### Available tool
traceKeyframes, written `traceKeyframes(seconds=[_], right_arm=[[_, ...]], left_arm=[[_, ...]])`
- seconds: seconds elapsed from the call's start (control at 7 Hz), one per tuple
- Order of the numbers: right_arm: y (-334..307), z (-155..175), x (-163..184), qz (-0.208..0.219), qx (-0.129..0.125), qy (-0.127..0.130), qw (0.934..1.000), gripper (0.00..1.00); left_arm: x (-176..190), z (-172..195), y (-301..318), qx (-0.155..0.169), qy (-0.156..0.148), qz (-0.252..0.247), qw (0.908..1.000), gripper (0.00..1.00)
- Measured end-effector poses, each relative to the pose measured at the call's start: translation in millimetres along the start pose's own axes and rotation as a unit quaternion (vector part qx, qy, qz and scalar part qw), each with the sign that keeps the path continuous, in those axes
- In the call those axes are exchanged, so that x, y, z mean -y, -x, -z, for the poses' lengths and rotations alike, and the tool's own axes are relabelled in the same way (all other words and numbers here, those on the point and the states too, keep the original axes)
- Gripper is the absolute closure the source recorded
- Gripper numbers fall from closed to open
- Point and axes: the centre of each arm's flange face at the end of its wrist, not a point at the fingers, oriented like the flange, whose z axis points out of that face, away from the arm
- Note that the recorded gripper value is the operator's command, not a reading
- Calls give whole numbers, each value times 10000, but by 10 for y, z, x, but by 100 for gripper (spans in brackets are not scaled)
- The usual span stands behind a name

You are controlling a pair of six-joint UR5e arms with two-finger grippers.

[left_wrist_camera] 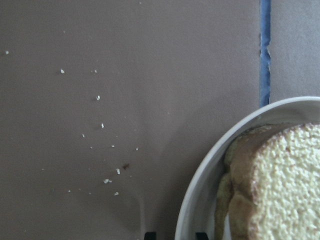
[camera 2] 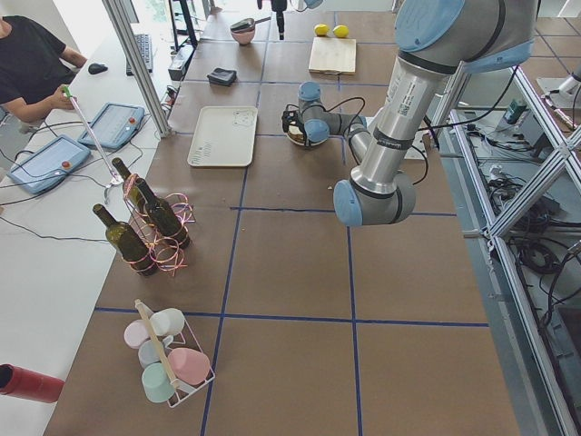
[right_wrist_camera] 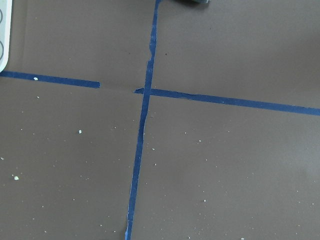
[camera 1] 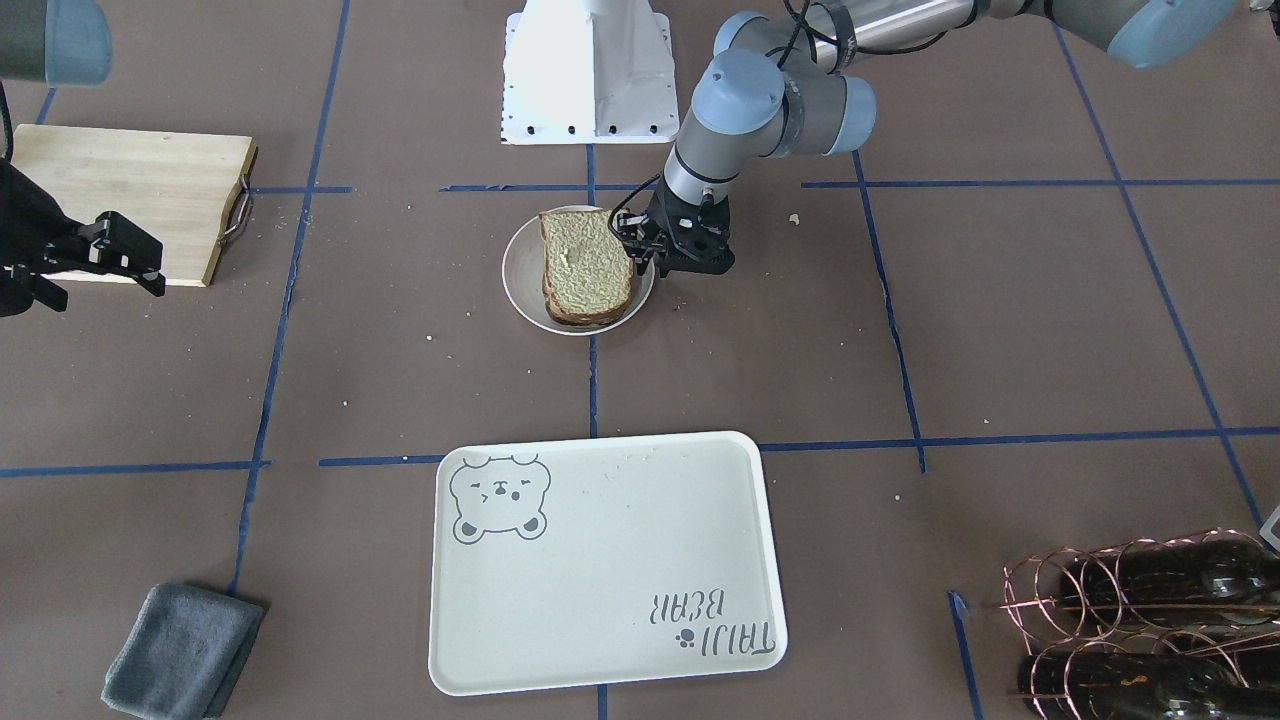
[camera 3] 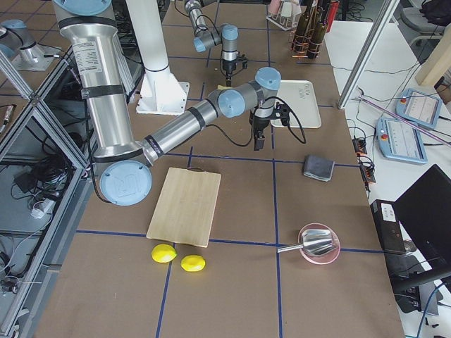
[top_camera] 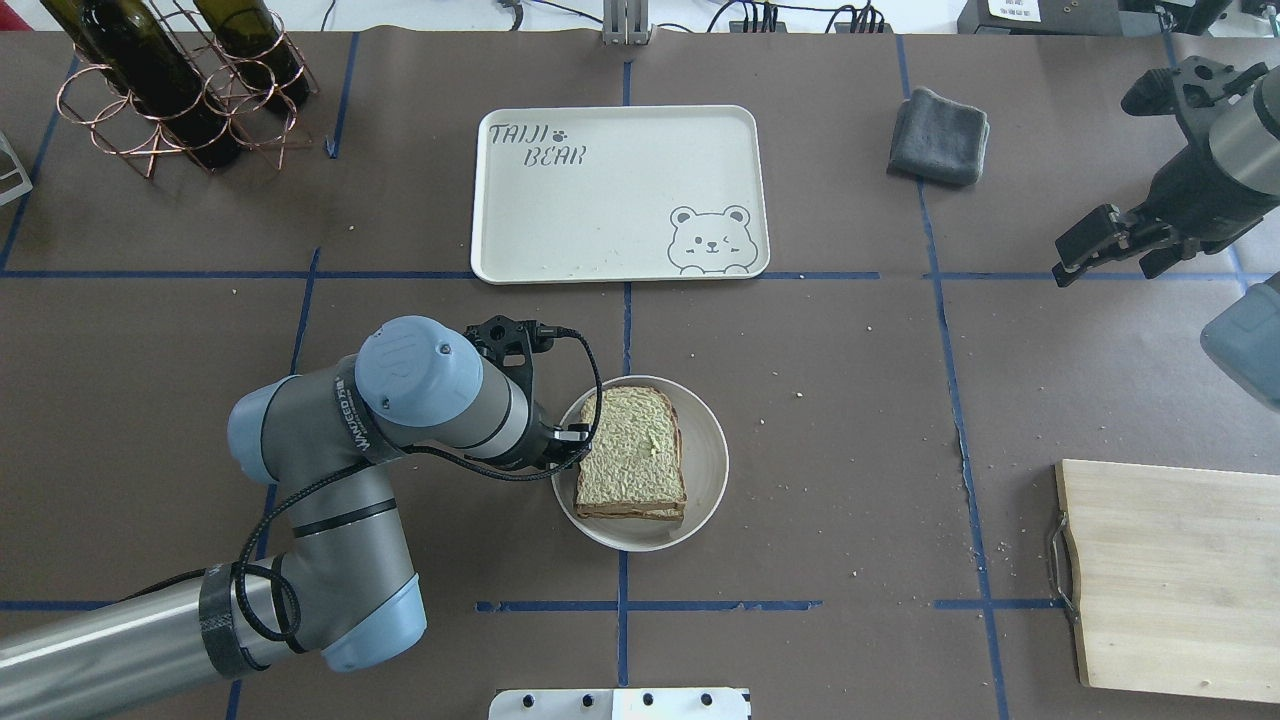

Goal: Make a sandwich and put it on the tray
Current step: 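Grasp the white plate rim with the left gripper, then lift the plate with the left gripper and set it on the tray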

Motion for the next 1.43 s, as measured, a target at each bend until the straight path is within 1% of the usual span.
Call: traceKeyframes(seconds=[0.14, 0.43, 0.57, 0.71, 0.86, 1.0, 1.14, 1.29, 1.43], right_arm=[[-8, 7, 1, -8, 1, -6, 10000, 0], [-18, 18, 2, -22, 22, -2, 10000, 0], [-43, 26, -1, -50, 48, 11, 10000, 0], [-103, 34, -3, -80, 38, 10, 10000, 0], [-207, 42, -7, -56, -4, 4, 10000, 0], [-397, 42, -22, 67, -74, 12, 9999, 0], [-663, 39, -53, 228, -156, 33, 9996, 0], [-973, 47, -118, 347, -231, 57, 9991, 0], [-1338, 67, -245, 429, -294, 90, 9986, 0]], left_arm=[[5, -14, -2, -15, -3, 4, 10000, 100], [0, 3, -18, -58, -12, 11, 10000, 100], [7, 66, -36, -142, -42, 32, 9999, 100], [51, 188, -64, -381, -123, 203, 9990, 100], [136, 331, -79, -744, -208, 578, 9953, 100], [249, 484, -77, -1100, -216, 1124, 9873, 100], [375, 617, -60, -1302, -182, 1727, 9762, 100], [526, 733, -62, -1413, -194, 2281, 9631, 100], [758, 780, -119, -1440, -267, 2729, 9508, 100]])
